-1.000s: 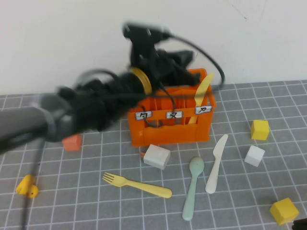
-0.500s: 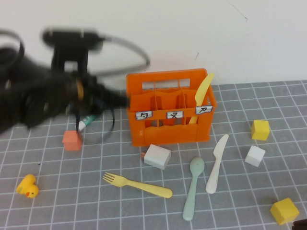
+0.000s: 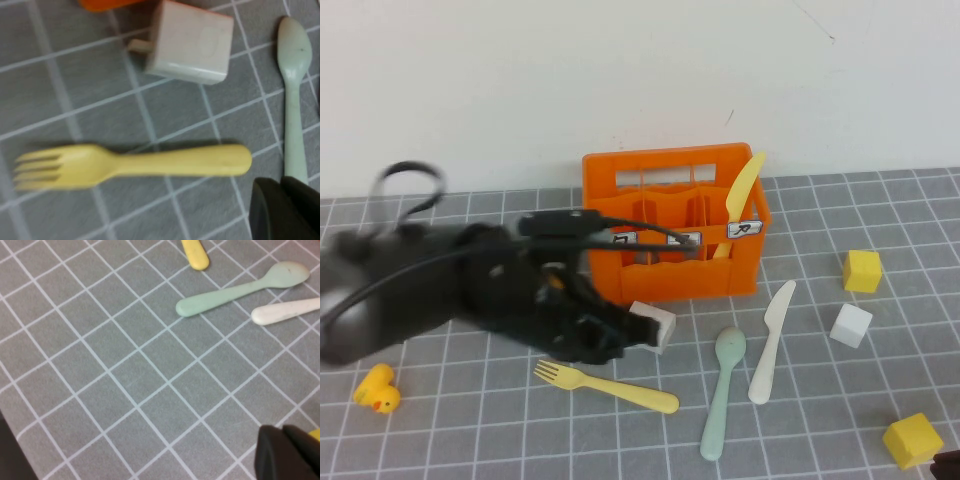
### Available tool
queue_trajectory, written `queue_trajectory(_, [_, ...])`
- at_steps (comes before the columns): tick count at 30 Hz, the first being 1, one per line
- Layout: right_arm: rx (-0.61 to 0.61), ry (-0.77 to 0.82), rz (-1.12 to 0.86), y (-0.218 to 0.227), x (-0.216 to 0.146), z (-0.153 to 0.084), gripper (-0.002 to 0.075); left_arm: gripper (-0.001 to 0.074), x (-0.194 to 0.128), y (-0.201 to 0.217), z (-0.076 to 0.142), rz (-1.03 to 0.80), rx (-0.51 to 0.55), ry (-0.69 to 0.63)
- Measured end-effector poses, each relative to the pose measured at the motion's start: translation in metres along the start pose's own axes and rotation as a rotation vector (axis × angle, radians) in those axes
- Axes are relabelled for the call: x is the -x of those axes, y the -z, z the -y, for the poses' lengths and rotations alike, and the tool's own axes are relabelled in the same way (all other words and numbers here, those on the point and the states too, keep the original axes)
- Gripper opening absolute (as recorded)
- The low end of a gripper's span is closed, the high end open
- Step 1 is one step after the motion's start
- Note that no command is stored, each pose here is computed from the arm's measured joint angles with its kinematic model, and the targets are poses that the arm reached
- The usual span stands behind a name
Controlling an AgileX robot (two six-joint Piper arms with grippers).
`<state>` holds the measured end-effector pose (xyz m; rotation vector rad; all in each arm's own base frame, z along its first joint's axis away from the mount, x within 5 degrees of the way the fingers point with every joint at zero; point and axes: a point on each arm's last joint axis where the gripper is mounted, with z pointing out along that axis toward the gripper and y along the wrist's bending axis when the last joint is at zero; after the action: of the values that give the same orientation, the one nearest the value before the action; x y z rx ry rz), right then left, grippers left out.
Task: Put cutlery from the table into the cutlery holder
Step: Pick up the fork
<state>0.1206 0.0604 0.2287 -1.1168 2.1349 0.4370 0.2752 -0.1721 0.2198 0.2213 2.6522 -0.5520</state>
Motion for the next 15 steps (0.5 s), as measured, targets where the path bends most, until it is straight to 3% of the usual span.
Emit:
queue_trajectory(8, [-0.003,0.01,-0.01,0.0,-0.001,0.0,-0.0003,0.0001,0.017,-0.058,0.0,-0.14,0.012,-0.01])
queue_trajectory(15, [-0.003,0.01,-0.01,0.0,-0.001,0.0,-0.0003,0.0001,0.003,-0.092,0.002,-0.222,0.03,-0.031])
